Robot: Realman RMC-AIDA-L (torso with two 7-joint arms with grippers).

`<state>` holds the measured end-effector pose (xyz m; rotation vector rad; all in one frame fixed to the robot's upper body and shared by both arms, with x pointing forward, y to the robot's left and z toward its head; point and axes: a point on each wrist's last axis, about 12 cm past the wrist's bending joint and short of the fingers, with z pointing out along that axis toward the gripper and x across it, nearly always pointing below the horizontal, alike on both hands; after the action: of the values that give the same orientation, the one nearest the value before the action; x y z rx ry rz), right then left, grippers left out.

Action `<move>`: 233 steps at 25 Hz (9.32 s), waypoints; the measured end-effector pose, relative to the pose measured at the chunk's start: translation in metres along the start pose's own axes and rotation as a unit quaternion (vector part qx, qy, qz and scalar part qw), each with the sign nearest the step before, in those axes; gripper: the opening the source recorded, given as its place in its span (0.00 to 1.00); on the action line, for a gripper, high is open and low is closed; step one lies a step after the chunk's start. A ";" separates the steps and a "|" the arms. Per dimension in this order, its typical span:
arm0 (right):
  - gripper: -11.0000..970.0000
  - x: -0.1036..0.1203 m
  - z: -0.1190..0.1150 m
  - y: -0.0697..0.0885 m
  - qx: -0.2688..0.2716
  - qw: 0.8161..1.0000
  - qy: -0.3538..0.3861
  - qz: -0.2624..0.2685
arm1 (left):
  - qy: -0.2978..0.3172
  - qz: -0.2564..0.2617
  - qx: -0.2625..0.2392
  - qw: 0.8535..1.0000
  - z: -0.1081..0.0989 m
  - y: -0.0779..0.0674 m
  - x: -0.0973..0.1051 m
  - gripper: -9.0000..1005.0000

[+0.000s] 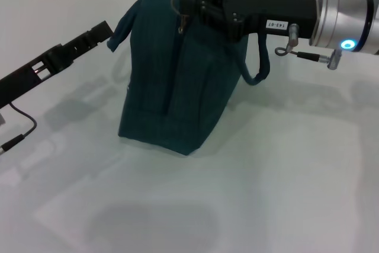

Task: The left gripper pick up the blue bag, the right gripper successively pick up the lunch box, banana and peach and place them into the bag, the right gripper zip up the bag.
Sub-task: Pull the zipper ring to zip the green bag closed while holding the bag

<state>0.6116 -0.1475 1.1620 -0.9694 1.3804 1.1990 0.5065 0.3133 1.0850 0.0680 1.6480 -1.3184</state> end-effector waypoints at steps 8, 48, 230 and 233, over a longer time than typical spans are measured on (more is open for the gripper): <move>0.02 0.007 -0.002 0.002 0.010 1.000 -0.007 0.015 | 0.021 0.013 0.008 1.000 0.000 -0.002 0.005 0.82; 0.02 0.011 -0.009 0.003 0.023 0.999 -0.023 0.029 | 0.049 0.064 0.035 0.996 0.033 -0.002 0.014 0.31; 0.03 0.076 -0.091 0.011 0.186 0.938 -0.127 0.264 | 0.100 0.014 0.163 0.981 0.088 -0.031 0.005 0.13; 0.03 0.075 -0.090 0.011 0.185 0.938 -0.126 0.263 | 0.096 0.020 0.163 0.982 0.090 -0.031 0.004 0.13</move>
<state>0.5729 -0.2310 1.0877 -0.1680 1.6289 1.3244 0.5441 0.2304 1.1112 0.4345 1.5631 -1.5795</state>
